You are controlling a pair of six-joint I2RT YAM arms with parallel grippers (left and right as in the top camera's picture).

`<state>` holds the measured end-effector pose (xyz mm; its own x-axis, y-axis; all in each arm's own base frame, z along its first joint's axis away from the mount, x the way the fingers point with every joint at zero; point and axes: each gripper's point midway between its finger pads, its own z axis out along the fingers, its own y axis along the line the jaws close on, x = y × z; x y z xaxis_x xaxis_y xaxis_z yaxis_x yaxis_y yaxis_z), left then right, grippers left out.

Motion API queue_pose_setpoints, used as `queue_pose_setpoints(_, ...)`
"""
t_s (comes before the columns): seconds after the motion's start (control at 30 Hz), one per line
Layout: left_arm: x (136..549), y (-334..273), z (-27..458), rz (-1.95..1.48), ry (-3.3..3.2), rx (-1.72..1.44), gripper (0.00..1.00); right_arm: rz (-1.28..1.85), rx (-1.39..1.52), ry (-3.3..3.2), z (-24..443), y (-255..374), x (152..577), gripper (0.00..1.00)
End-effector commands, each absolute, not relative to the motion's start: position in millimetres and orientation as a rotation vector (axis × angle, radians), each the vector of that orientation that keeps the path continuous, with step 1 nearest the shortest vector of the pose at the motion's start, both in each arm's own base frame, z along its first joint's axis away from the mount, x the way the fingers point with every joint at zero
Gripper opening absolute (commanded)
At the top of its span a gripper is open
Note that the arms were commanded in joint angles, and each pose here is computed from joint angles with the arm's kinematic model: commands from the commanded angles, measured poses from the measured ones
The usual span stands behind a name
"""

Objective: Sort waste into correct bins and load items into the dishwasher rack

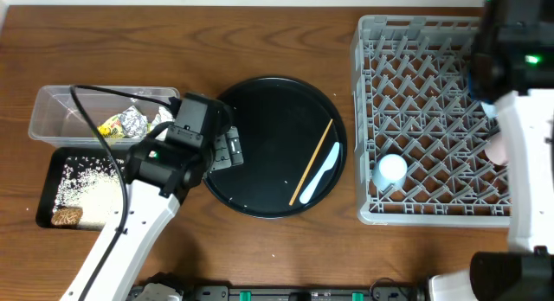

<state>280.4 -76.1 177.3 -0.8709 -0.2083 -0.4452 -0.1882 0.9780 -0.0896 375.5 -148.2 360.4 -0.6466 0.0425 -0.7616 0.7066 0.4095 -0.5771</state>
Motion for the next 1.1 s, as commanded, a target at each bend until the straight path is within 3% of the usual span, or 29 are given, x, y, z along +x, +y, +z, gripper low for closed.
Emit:
queue_pose_setpoints(0.0,280,-73,171,-0.02,2.672,-0.276,0.98,-1.512,0.403,1.997,373,-129,397,0.01)
queue_pose_setpoints(0.33,279,-73,171,-0.02,2.672,-0.276,0.98,-1.699,0.047,2.067,332,-89,456,0.01)
queue_pose_setpoints(1.07,280,-73,171,-0.02,2.672,-0.276,0.98,-1.871,-0.03,2.167,294,-133,450,0.01)
